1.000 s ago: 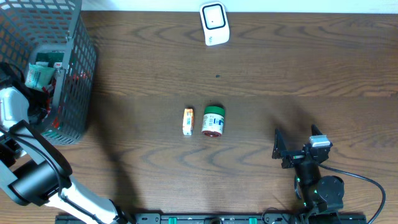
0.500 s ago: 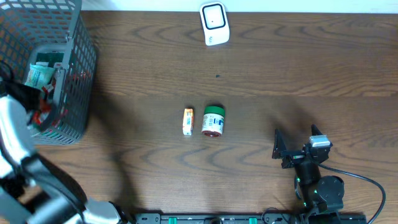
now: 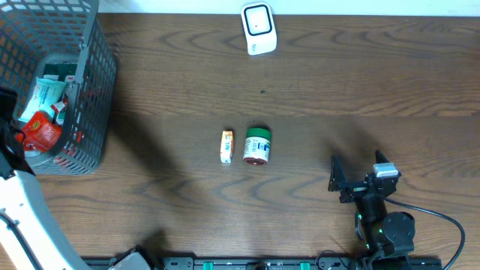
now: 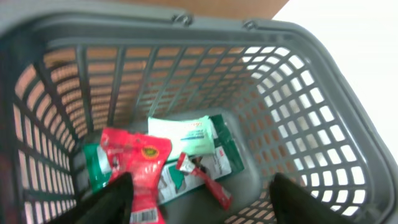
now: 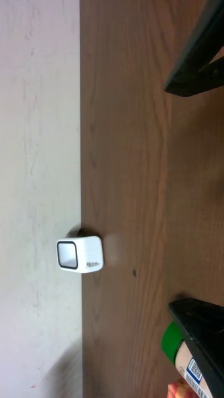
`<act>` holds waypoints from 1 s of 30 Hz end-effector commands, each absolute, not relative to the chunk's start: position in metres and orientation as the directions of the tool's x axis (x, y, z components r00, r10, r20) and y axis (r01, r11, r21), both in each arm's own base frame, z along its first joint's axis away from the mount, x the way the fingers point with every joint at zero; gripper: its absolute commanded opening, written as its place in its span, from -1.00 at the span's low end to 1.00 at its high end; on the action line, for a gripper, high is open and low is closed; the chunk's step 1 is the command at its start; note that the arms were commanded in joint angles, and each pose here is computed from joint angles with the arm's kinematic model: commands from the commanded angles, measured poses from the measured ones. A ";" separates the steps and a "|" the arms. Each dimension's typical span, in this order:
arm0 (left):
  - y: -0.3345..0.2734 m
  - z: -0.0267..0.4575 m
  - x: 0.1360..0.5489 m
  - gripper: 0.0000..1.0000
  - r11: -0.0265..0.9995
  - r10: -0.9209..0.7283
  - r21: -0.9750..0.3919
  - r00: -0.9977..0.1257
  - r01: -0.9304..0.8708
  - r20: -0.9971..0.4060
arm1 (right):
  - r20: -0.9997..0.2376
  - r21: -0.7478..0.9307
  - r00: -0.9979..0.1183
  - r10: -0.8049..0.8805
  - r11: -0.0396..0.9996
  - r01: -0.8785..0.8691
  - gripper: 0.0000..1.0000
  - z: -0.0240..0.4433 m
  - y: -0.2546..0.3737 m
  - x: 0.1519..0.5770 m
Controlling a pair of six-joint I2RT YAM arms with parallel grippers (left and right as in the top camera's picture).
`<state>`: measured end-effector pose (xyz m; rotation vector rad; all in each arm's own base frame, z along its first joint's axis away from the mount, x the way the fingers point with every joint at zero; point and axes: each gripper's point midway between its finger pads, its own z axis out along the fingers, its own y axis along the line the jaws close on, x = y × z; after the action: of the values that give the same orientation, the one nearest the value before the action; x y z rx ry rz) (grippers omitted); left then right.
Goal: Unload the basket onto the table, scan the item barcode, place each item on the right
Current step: 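Grasp the red snack bag in the basket with the left gripper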
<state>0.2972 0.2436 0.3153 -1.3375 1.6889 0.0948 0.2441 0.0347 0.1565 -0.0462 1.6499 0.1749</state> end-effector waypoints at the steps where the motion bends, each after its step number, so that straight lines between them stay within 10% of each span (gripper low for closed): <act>1: 0.253 0.278 0.306 0.59 0.369 -0.760 -0.409 -0.018 -0.835 -0.649 | -0.994 0.074 -0.090 0.062 0.989 -0.129 0.99 0.155 0.033 0.244; 13: 0.275 0.133 0.320 0.74 0.355 -0.864 -0.169 -0.254 -0.919 -0.435 | -0.994 0.074 -0.090 0.062 0.989 -0.129 0.99 0.155 0.033 0.244; 30: 0.277 0.034 0.304 0.91 0.313 -0.927 -0.036 -0.296 -0.949 -0.232 | -0.994 0.074 -0.090 0.062 0.989 -0.129 0.99 0.155 0.033 0.244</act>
<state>0.3134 0.2750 0.0596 -1.6786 2.3067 0.1431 0.2441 0.0347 0.1565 -0.0462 1.6499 0.1749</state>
